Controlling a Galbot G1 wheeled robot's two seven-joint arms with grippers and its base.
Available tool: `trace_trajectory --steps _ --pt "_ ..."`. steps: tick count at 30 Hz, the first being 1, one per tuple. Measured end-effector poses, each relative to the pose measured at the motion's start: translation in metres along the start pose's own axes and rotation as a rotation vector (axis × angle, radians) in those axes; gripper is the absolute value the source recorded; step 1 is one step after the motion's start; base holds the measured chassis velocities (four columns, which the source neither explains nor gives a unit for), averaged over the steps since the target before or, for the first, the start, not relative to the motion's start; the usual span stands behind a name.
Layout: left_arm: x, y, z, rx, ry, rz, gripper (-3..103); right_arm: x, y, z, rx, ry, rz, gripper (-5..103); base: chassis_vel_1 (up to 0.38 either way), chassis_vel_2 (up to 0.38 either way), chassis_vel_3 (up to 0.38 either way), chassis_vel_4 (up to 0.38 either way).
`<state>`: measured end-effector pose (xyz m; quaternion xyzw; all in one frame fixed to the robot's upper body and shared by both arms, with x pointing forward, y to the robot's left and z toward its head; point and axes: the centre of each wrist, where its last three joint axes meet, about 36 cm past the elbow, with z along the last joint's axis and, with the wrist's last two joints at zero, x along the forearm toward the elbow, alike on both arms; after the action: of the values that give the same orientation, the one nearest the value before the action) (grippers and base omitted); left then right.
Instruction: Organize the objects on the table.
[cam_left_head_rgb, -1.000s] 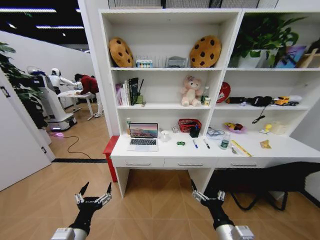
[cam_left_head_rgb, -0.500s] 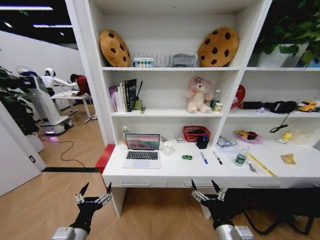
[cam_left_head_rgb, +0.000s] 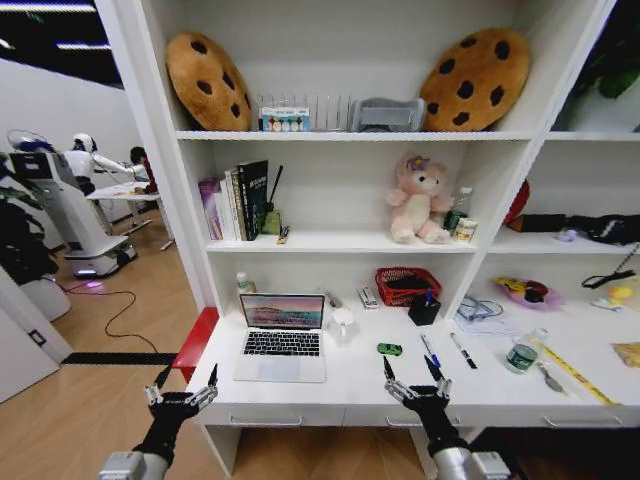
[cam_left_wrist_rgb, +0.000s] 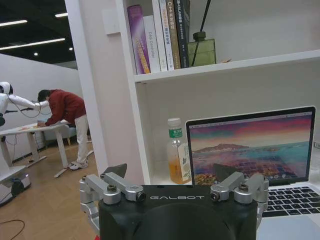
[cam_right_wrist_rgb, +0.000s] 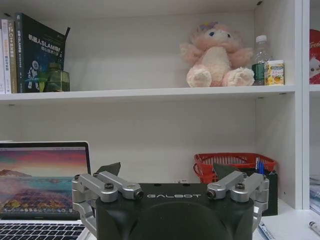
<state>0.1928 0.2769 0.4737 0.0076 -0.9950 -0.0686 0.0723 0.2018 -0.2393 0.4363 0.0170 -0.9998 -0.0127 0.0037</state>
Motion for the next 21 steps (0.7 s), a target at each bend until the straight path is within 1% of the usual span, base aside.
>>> trace_trajectory --steps 3,4,5,6,8,9,10,11,12,13,14,15,16,17,18,19,20,21 --pt "0.0 0.001 0.0 -0.002 -0.002 0.002 96 -0.001 -0.001 0.0 0.005 -0.003 -0.002 100 0.058 -0.057 -0.045 0.047" --pt "0.0 0.002 0.0 0.0 -0.018 0.015 88 -0.002 -0.002 -0.001 0.012 -0.005 -0.006 100 0.088 -0.056 -0.044 0.07" --pt "0.0 0.005 -0.001 -0.003 -0.04 0.033 83 -0.004 -0.003 0.0 0.021 -0.006 -0.01 100 0.055 -0.021 -0.059 0.034" --pt "0.0 0.005 -0.001 -0.003 -0.04 0.033 83 -0.004 -0.003 0.0 0.021 -0.006 -0.01 100 0.055 -0.021 -0.059 0.034" --pt "-0.005 0.012 -0.003 -0.028 -0.073 0.054 72 -0.007 -0.005 0.0 0.033 -0.001 -0.013 100 0.028 -0.001 -0.002 0.017" --pt "-0.005 0.012 -0.003 -0.028 -0.073 0.054 72 -0.007 -0.005 0.0 0.033 -0.001 -0.013 100 0.0 0.0 0.0 0.0" --pt "-0.009 0.016 -0.005 -0.04 -0.083 0.062 66 -0.008 -0.006 0.001 0.035 -0.001 -0.014 100 0.0 0.0 0.0 0.0" --pt "-0.011 0.019 -0.006 -0.051 -0.09 0.067 66 -0.009 -0.006 0.001 0.038 -0.003 -0.013 100 0.0 0.0 0.0 0.0" --pt "-0.019 0.028 -0.01 -0.085 -0.101 0.085 56 -0.011 -0.008 0.001 0.043 -0.006 -0.011 100 -0.024 0.02 0.021 -0.051" --pt "-0.022 0.031 -0.01 -0.098 -0.104 0.091 56 -0.012 -0.009 0.001 0.046 -0.008 -0.011 100 -0.027 0.02 0.021 -0.051" --pt "-0.022 0.031 -0.01 -0.098 -0.104 0.091 56 -0.012 -0.009 0.001 0.046 -0.008 -0.011 100 -0.027 0.02 0.021 -0.051" --pt "-0.026 0.035 -0.01 -0.12 -0.106 0.101 49 -0.012 -0.009 0.001 0.048 -0.009 -0.01 100 0.0 0.0 0.0 0.0" --pt "-0.046 0.059 -0.008 -0.231 -0.149 0.158 33 -0.014 -0.013 0.002 0.057 -0.011 -0.002 100 0.0 0.0 0.0 0.0" --pt "-0.058 0.069 -0.009 -0.258 -0.164 0.173 28 -0.014 -0.013 0.003 0.059 -0.009 0.005 100 0.0 0.0 0.0 0.0" --pt "-0.058 0.069 -0.009 -0.258 -0.164 0.173 28 -0.014 -0.013 0.003 0.059 -0.009 0.005 100 0.0 0.0 0.0 0.0" --pt "-0.073 0.081 -0.012 -0.286 -0.185 0.185 22 -0.014 -0.014 0.004 0.06 -0.006 0.015 100 0.0 0.0 0.0 0.0" --pt "-0.081 0.088 -0.013 -0.306 -0.196 0.191 17 -0.013 -0.014 0.005 0.062 -0.004 0.018 100 0.0 0.0 0.0 0.0" --pt "-0.081 0.088 -0.013 -0.306 -0.196 0.191 17 -0.013 -0.014 0.005 0.062 -0.004 0.018 100 0.0 0.0 0.0 0.0"
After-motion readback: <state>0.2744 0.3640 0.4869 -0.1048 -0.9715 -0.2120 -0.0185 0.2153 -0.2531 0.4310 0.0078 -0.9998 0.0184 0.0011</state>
